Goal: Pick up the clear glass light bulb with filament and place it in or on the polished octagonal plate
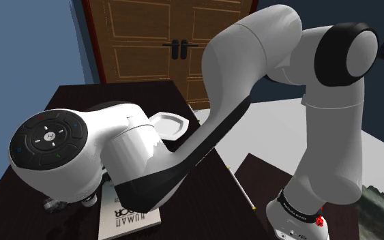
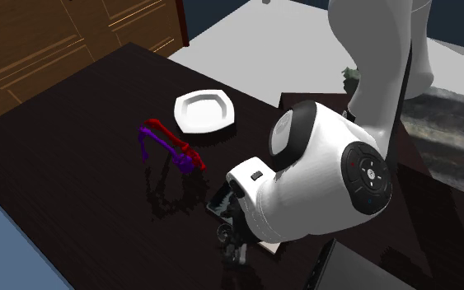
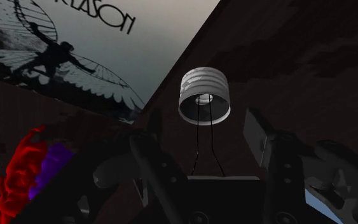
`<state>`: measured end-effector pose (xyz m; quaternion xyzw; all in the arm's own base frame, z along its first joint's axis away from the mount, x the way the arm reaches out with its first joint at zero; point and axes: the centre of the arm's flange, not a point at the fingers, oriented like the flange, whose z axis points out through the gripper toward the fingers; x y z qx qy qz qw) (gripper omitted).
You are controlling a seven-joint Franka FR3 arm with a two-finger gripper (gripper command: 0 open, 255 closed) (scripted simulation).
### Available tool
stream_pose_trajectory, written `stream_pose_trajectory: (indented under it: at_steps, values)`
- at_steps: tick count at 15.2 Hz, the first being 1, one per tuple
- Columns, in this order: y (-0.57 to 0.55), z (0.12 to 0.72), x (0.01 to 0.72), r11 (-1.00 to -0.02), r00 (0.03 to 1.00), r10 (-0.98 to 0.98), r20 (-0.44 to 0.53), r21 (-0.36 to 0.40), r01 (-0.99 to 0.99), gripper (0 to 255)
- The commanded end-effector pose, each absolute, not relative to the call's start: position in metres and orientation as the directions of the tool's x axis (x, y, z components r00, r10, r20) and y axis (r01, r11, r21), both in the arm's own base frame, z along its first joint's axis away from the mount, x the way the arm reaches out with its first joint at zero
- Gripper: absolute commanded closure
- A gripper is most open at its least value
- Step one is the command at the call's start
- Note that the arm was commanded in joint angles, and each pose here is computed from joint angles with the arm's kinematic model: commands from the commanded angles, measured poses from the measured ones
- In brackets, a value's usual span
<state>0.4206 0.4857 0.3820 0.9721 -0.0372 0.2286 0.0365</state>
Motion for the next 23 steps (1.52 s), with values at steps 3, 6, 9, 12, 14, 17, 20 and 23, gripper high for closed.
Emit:
stream_pose_trajectory:
  at_steps: [3,6,9,12,14,17,20,23]
  values:
    - [0.486,0.382,0.421,-0.995,0.893,-0.056,0.447,0.054,-0.089,255]
    - [0.486,0.382,0.421,-0.995,0.893,-0.056,0.447,0.054,-0.089,255]
    - [0.486,0.382,0.421,-0.995,0.893,-0.056,0.447,0.054,-0.089,255]
    - [0.486,0.398,0.421,-0.995,0.893,-0.056,0.447,0.054,-0.089,255]
    - [0.486,0.408,0.421,-0.995,0.893,-0.056,0.447,0.054,-0.089,255]
    - [0.486,0.424,0.421,-0.995,0.893,-0.056,0.447,0.054,-0.089,255]
    - [0.486,0.440,0.421,-0.995,0.893,-0.056,0.447,0.054,-0.089,255]
    - [0.486,0.456,0.421,-0.995,0.893,-0.056,0.447,0.054,-0.089,255]
